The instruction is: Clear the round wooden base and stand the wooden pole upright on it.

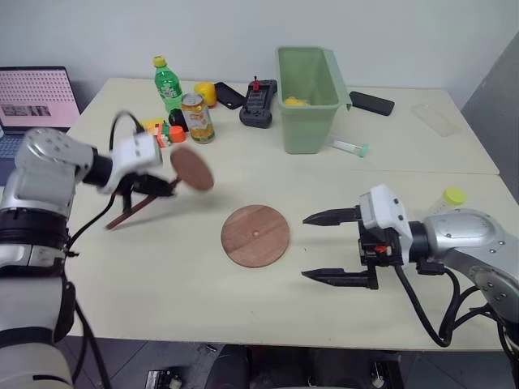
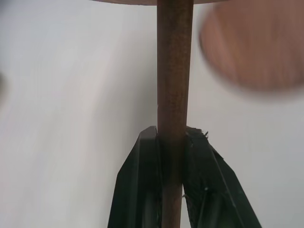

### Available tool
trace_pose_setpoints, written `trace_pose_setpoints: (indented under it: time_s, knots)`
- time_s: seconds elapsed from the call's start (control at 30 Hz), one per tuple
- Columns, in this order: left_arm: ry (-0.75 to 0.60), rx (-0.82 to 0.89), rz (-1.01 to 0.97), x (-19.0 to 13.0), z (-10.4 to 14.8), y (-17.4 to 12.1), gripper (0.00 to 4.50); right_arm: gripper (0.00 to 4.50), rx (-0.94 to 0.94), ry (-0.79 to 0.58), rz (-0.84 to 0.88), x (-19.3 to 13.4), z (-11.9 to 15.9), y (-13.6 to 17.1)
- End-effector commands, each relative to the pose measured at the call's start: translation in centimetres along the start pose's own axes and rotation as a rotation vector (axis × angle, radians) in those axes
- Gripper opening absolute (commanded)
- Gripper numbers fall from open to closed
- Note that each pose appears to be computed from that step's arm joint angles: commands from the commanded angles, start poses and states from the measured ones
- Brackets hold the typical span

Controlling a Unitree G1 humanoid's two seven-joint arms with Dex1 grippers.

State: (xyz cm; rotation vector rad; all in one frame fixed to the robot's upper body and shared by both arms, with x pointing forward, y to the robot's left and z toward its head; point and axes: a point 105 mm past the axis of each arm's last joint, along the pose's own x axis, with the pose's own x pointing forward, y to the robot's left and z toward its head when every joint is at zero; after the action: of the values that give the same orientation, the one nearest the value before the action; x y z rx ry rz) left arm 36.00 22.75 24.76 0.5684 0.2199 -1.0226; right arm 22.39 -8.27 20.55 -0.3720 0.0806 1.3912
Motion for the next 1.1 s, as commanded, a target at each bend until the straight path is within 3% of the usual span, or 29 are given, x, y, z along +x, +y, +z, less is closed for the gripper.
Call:
trace_pose_setpoints:
  time_s: [0.03, 0.23, 0.4, 0.7, 1.1]
  knots:
    - [-0.322, -0.044, 0.008, 0.3, 5.4, -1.1, 0.25, 4.50, -0.035, -0.020, -0.050, -0.8, 0.9, 0.2]
    - [-0.586, -0.054, -0.012, 2.7, 8.9, -4.0, 0.25, 4.50, -0.046, -0.036, -0.165, -1.2, 0.7, -0.1]
    - [-0.692, -0.146, -0.074, 4.1, 9.6, -6.2, 0.25, 4.50, -0.042, -0.019, -0.208, -0.4, -0.5, 0.6]
    - [-0.653, -0.208, -0.181, 5.4, 7.8, -9.5, 0.25, 4.50, 0.017, -0.022, -0.235, 1.2, -2.0, 1.1]
    - [-0.603, -0.197, -0.140, 6.5, 6.4, -9.9, 0.25, 4.50, 0.014, -0.011, -0.210, 1.3, -2.0, 1.1]
